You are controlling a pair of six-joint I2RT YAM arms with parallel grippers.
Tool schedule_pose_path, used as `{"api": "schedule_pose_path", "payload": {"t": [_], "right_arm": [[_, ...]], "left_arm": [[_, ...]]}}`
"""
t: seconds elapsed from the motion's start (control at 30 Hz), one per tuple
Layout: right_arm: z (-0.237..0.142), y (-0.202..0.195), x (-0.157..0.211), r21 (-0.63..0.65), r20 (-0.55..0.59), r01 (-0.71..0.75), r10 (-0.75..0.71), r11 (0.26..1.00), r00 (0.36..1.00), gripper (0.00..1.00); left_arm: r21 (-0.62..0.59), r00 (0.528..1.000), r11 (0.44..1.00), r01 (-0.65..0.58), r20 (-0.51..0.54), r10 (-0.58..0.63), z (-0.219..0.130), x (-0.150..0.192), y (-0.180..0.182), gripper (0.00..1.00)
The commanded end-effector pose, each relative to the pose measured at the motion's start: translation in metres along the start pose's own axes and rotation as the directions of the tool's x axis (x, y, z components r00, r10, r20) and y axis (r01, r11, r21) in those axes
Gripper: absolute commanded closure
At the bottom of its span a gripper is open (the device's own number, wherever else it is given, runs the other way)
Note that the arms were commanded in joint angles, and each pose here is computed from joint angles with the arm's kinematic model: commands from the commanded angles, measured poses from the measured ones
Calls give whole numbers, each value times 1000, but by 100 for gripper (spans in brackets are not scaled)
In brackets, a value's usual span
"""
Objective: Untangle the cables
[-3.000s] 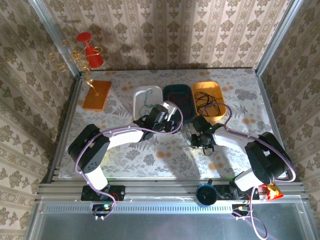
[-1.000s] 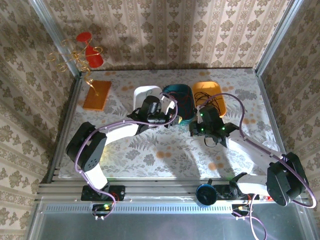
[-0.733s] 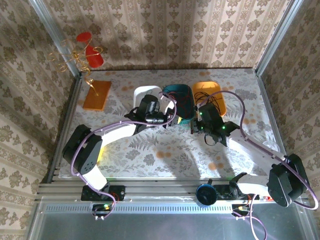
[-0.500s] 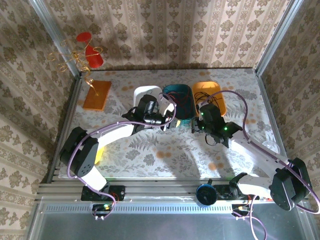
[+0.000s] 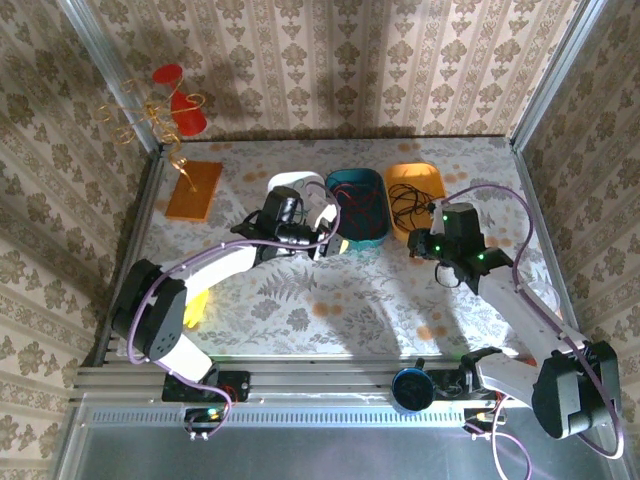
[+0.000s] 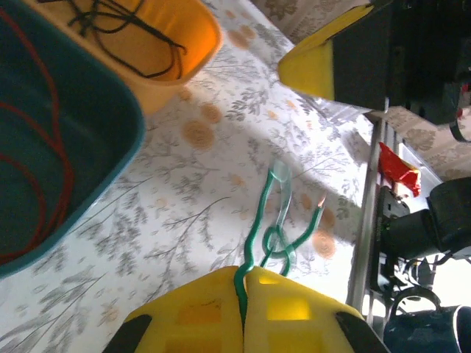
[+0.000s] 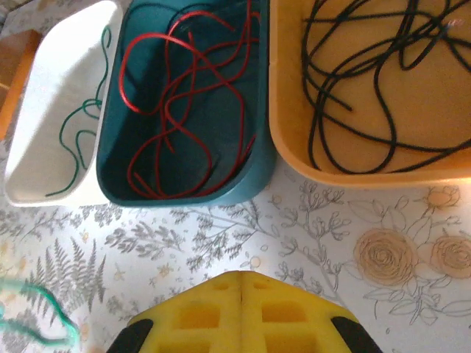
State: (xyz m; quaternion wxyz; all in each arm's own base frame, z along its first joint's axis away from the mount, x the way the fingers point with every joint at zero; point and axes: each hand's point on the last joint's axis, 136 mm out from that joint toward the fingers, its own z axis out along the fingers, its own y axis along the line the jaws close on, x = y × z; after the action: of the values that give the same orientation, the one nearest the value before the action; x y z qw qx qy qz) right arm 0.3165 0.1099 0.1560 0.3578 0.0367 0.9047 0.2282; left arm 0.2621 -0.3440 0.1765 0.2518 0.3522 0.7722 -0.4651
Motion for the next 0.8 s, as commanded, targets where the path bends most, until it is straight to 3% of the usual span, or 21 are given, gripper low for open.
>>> {"api": "schedule_pose_path", "payload": {"t": [0.0,0.17,0.3,0.37,0.43,0.6,0.63,0.7,0.77], "right_arm": [[-4,23,12,-130,-57,40,-48,991,997,94],[-1,11,16,-72,-60,24,-29,997,998,93],[5,1,21,-32,-56,-21,19,999,998,92],[7,-1,23,-30,-61,-30,29,999,998,92],[8,-1,24,-31,-60,-36,34,999,998,91],[5,0,23,-22,-57,-25,24,999,998,90],[3,0,23,-18,-54,-22,21,1000,998,90],[0,-3,23,2,-48,-15,15,1000,999,88],[-3,-9,24,33,-40,-11,12,999,999,85]], "left_arm": [[-2,1000,1000,-9,-30,9,0,7,-1,100],[-91,998,996,1,65,5,-6,-11,16,100],[-196,938,969,150,337,-77,-47,-55,58,100],[-247,890,937,245,442,-116,-68,-67,88,100],[-322,866,893,315,483,-131,-81,-68,121,100],[-486,848,753,444,499,-178,-85,-58,185,100],[-497,842,736,460,508,-183,-86,-57,191,97],[-486,839,748,451,516,-170,-82,-66,193,59],[-471,846,783,406,518,-127,-81,-80,184,36]]}}
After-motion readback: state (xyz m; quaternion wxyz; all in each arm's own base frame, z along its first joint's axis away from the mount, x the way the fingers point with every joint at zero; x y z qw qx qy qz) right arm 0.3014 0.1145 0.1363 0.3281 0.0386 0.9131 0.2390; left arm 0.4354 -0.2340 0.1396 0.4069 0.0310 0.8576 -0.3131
